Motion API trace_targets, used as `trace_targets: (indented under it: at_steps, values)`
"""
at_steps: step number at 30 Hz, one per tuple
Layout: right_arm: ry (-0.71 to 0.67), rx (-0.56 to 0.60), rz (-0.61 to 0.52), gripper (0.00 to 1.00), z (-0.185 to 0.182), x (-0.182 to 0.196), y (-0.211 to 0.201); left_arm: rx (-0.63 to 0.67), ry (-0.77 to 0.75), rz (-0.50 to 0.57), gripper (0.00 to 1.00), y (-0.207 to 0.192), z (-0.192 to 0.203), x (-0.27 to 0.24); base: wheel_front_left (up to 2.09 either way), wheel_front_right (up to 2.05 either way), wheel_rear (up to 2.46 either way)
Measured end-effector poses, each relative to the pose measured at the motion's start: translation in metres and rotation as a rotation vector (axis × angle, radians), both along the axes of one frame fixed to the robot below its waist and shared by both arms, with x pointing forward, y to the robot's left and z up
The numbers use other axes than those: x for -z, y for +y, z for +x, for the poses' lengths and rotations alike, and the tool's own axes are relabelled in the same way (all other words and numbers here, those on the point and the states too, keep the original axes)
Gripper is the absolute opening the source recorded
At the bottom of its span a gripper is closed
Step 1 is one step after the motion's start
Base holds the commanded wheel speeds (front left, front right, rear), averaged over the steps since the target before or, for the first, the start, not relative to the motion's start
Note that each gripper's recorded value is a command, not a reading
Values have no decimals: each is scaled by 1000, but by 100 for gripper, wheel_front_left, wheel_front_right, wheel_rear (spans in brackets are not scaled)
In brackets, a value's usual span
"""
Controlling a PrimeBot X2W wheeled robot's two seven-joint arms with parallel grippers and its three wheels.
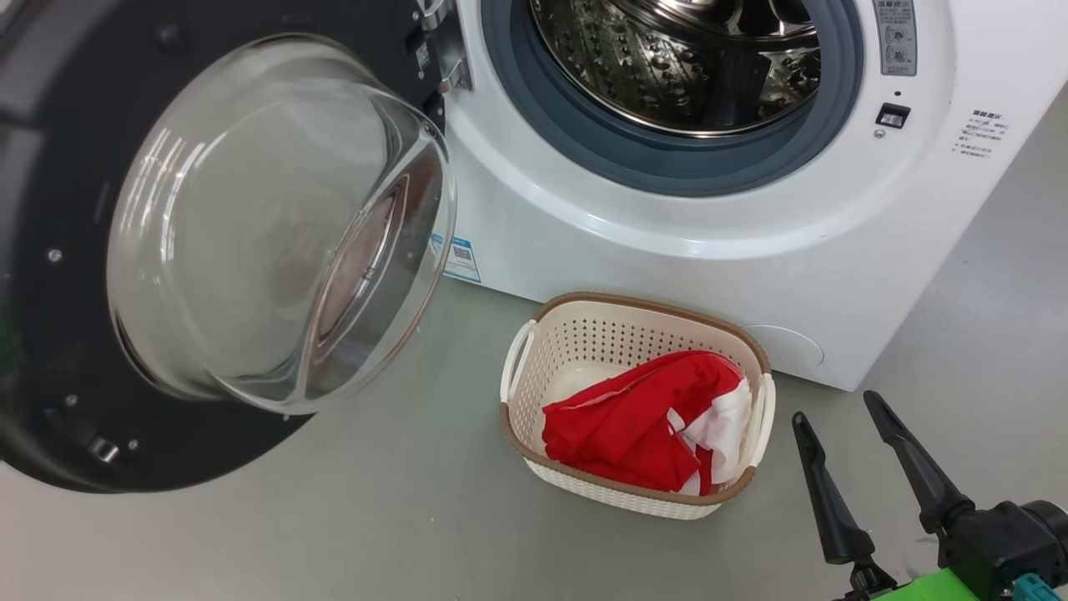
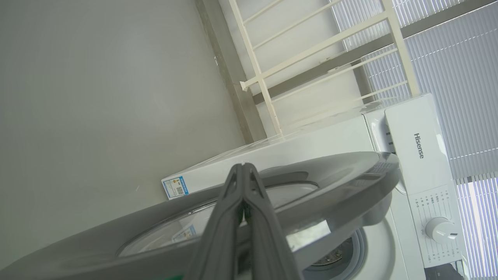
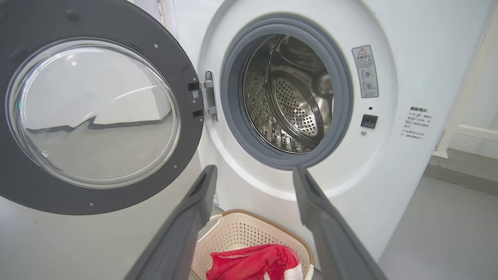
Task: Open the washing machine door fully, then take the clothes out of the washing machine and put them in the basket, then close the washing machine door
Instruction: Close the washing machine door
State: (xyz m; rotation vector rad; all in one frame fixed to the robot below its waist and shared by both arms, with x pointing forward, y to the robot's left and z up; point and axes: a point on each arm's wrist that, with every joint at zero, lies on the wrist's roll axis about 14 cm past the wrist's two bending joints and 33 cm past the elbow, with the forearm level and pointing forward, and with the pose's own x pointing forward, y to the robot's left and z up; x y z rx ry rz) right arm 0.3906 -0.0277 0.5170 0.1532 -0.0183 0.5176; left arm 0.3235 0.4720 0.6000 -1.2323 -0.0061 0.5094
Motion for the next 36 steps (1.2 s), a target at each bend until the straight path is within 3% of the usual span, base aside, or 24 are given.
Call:
trace_targets:
  at_steps: [36]
  values:
    - [-6,2,17,100,1,1,1,281,-226,-158,0,-116,29,-17,0,0,0]
